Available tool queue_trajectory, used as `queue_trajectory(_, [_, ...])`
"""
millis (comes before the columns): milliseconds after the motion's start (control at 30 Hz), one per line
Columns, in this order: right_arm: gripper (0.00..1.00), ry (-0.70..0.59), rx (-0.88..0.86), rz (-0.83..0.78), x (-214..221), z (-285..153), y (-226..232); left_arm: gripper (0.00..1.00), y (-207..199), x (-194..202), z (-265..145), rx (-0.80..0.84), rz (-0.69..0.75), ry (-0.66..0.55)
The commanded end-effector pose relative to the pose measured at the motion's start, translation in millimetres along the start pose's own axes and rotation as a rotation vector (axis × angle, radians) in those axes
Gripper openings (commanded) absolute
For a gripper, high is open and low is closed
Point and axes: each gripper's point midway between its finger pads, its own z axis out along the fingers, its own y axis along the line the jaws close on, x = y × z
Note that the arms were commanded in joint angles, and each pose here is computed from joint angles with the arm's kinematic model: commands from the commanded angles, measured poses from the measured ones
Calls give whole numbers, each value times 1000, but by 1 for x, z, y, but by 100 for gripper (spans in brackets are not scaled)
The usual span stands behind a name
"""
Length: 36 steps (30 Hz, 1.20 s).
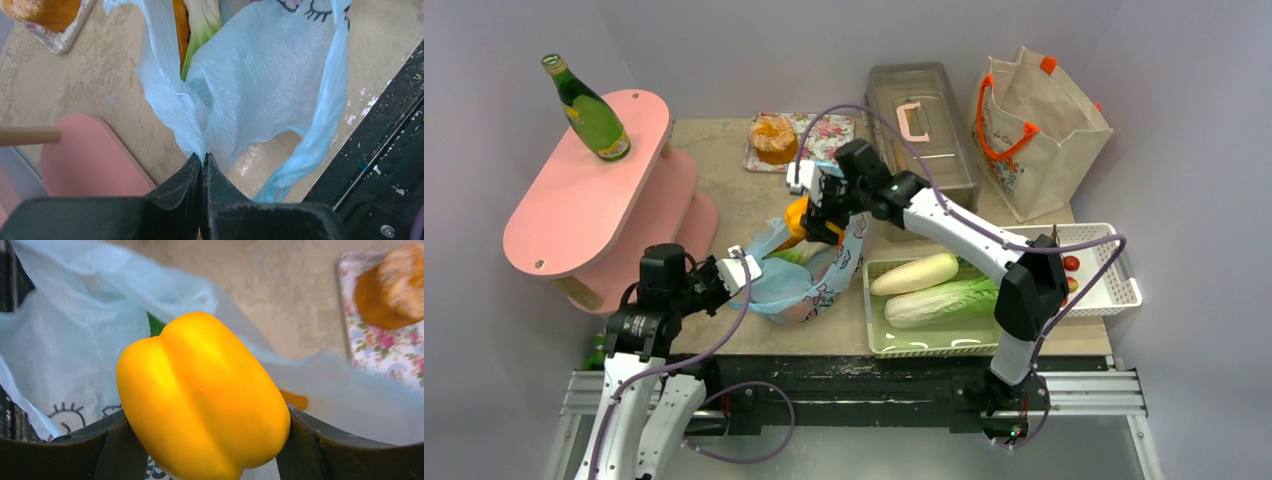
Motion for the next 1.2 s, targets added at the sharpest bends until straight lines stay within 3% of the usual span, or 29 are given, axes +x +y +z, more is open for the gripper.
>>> queue_trajectory(0, [3,-221,-127,136,-65,-45,1,0,3,8,3,-18,8,21])
queue_trajectory(133, [1,-319,-215,160,-103,-89,21,0,9,5,3,-44,-26,19])
queue_trajectory(233, [1,-314,-209,163,-100,-126,40,0,12,-1,4,-44,-52,8])
queue_trajectory(400, [1,-119,-67,229,-22,-172,52,0,14,-10,5,-37,-83,-20])
queue_trajectory(500, [2,67,4,159,41,-189,63,0,15,-14,7,-31,-89,-32])
queue_trajectory(633, [5,268,50,123,117,-188,79,0,18,-18,11,-24,-110,-44])
queue_trajectory(767, [11,335,8,114,143,-167,84,0,22,-21,13,-20,-114,-43])
queue_trajectory(800, [14,343,-9,118,147,-163,88,0,23,-22,12,-23,-110,-43])
queue_trajectory(867, [31,361,-46,112,155,-157,96,0,24,-24,9,-25,-98,-45])
queue_trajectory(1000, [93,376,-79,91,158,-154,106,0,25,-27,5,-32,-74,-51])
queue_trajectory(1033, [98,352,-75,89,147,-156,103,0,25,-28,4,-32,-72,-50])
queue_trajectory(1167, [99,182,-86,78,75,-169,88,0,23,-28,3,-27,-80,-50])
